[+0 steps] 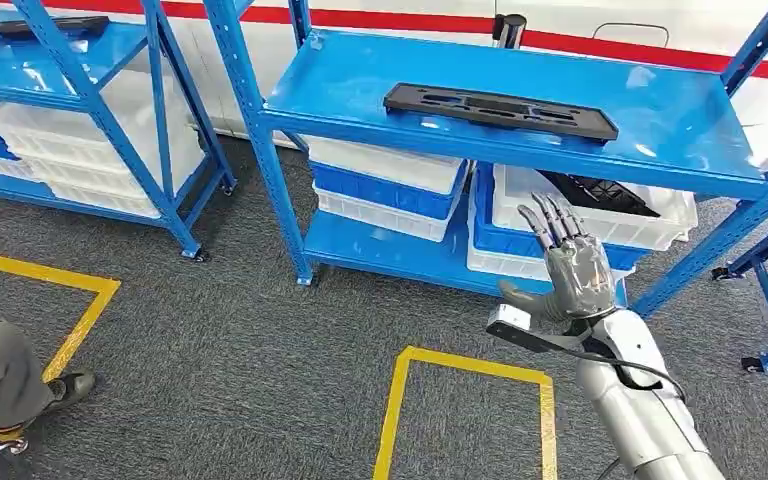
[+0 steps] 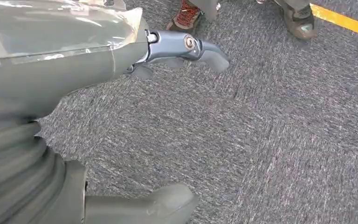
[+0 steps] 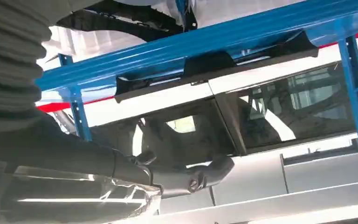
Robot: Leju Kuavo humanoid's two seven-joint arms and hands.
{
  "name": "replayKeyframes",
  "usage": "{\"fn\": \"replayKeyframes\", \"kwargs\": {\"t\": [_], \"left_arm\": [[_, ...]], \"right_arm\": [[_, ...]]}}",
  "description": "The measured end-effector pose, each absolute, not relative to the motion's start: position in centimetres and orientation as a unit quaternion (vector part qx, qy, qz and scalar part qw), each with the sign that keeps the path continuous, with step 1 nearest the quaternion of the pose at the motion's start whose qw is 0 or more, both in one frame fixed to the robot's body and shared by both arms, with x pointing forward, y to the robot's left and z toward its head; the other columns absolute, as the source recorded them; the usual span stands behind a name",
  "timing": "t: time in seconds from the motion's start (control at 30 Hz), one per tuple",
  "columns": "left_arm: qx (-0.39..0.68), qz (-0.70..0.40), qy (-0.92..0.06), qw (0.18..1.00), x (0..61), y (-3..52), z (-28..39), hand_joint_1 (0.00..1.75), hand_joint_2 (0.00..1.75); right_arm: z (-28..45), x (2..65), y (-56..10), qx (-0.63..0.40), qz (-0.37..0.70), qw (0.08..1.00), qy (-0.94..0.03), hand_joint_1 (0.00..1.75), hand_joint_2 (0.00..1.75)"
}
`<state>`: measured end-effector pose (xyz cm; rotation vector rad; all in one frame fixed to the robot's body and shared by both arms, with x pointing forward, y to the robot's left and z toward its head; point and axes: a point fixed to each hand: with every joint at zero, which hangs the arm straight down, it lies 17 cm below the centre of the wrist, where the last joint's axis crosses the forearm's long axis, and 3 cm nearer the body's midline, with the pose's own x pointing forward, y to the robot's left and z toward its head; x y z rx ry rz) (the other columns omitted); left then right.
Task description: Take the parts from the cabinet and place them on the table.
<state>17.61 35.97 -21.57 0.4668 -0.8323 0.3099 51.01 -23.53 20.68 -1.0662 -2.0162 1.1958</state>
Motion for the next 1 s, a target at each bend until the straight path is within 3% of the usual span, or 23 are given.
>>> {"fn": "replayKeyframes", "kwargs": {"t": [0.97,1.0], "left_arm": [[0.223,0.155,-0.399,0.876,17.8,35.8,-21.5,0.00,1.75],[0.224,0.155,-0.399,0.876,17.8,35.9,-21.5,0.00,1.75]], "right_arm": [[20.0,51.0,-23.4,-0.397,0.449,0.280,-0.750,0.00,0.00],[20.0,51.0,-23.4,-0.398,0.449,0.279,-0.750,0.00,1.75]]}}
